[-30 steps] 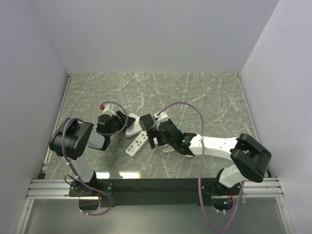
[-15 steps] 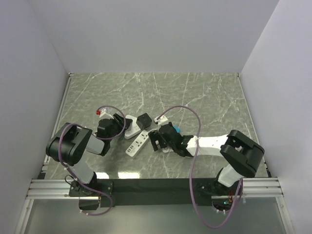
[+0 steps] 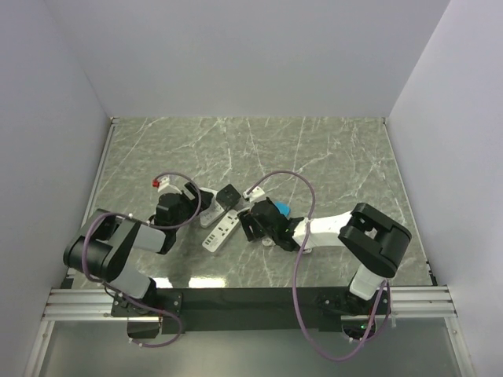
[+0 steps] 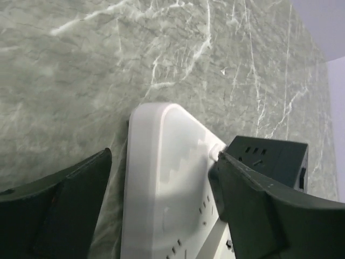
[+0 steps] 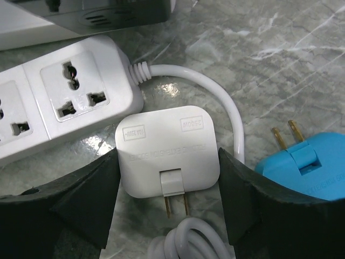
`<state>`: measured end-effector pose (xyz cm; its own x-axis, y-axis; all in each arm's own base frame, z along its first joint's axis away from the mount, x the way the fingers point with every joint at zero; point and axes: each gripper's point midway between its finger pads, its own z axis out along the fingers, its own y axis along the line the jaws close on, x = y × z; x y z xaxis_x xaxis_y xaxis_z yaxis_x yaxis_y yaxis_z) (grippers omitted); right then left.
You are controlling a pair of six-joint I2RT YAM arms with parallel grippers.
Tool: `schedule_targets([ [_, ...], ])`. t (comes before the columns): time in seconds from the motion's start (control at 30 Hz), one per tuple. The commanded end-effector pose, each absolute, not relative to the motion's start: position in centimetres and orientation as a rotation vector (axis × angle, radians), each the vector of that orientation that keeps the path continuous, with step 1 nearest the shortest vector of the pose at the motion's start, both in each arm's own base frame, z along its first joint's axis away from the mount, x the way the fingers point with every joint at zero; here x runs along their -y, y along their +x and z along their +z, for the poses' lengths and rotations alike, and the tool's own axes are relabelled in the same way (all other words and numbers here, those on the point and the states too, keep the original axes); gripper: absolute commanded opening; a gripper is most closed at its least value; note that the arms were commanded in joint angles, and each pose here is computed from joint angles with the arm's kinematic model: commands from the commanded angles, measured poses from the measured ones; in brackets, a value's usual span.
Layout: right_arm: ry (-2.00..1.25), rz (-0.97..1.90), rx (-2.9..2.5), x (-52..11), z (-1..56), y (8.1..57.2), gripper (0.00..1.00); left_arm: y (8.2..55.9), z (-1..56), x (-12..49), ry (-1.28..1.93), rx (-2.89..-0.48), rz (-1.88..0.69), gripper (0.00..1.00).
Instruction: Insert the plug
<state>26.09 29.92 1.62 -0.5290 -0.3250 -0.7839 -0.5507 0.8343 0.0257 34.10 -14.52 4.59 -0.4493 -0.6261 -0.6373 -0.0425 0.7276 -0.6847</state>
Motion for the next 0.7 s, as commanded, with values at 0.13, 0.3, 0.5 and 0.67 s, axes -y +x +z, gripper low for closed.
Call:
schedule_targets([
  [0.13,-0.570,0.288,-2.123,-28.5,4.2,26.9,0.41,32.4,5.4,12.6,-0.514,-1.957,-0.611,0.91],
  [0.3,-0.518,0.344,-2.055,-28.1,7.7,26.7,0.02,31.0,8.4,12.3,-0.486,-1.890,-0.604,0.92],
  [0.5,-0.496,0.438,-1.974,-28.6,10.8,26.1,0.00,27.7,13.2,15.8,-0.266,-1.786,-0.818,0.90],
  [0.67,-0.539,0.545,-1.878,-29.8,13.4,24.4,0.00,25.6,15.1,19.5,-0.136,-1.788,-0.997,0.89],
])
